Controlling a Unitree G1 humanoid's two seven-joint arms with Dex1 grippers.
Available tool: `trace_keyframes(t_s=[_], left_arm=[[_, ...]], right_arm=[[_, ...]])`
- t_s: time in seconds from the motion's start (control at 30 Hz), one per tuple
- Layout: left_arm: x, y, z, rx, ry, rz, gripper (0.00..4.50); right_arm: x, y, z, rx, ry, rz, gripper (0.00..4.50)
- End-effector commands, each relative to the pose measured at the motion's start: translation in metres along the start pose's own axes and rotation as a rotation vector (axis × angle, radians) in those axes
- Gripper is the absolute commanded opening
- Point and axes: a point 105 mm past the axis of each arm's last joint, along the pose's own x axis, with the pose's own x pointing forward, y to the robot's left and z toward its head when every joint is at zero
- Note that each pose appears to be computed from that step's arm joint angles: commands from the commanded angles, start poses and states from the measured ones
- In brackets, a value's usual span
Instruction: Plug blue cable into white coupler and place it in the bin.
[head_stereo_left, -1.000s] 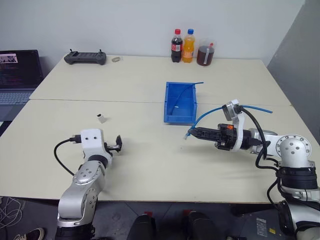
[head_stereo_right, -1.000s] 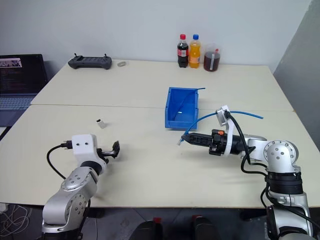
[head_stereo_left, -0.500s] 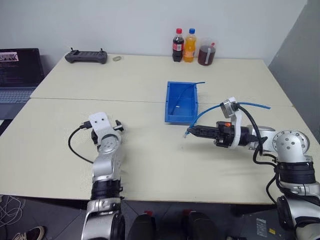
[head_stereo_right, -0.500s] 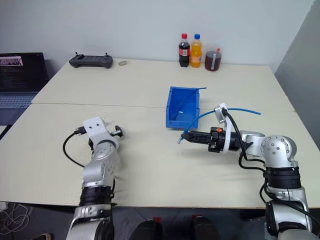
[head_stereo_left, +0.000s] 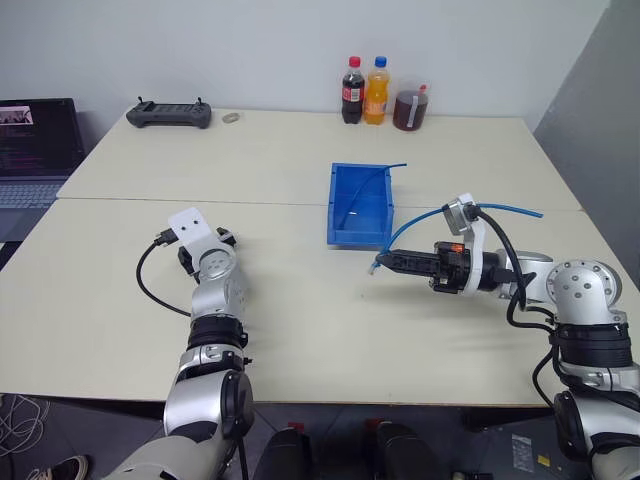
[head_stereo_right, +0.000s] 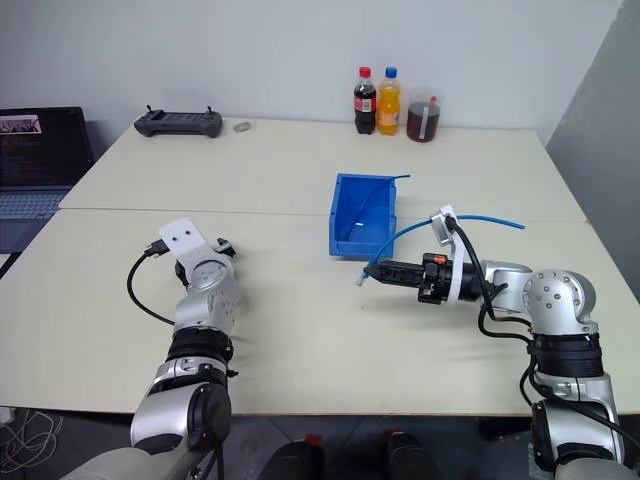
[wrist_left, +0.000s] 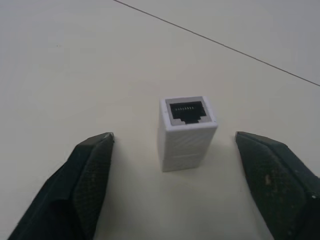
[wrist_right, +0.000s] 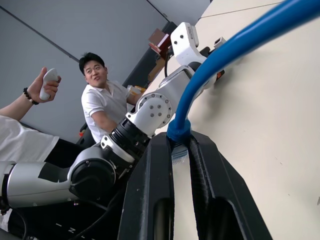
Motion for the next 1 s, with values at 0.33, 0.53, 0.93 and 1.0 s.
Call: trace_keyframes(t_s=[0.33,0.53,0.93,1.0], left_arm=[[-0.001,-0.006,-0.007,0.009,0.014,-0.021,1.40],[-0.001,-0.004,-0.005,0.017,0.006,-0.022,0.80],[-0.070,-0.025,-0.015,0.499,0.000,-0.737,0.80],[-0.087,-0.028,-0.020,0.550,0.025,-0.870,0.80]], right_arm=[[-0.004,0.008,0.002,-0.032,-0.026,0.005,0.18],[-0.003,0.007,0.000,-0.031,-0.029,0.002,0.18],[0.007,0.017,0.003,-0.152,-0.016,-0.016,0.18],[0.011,0.019,0.003,-0.171,-0.009,-0.009,0.18]])
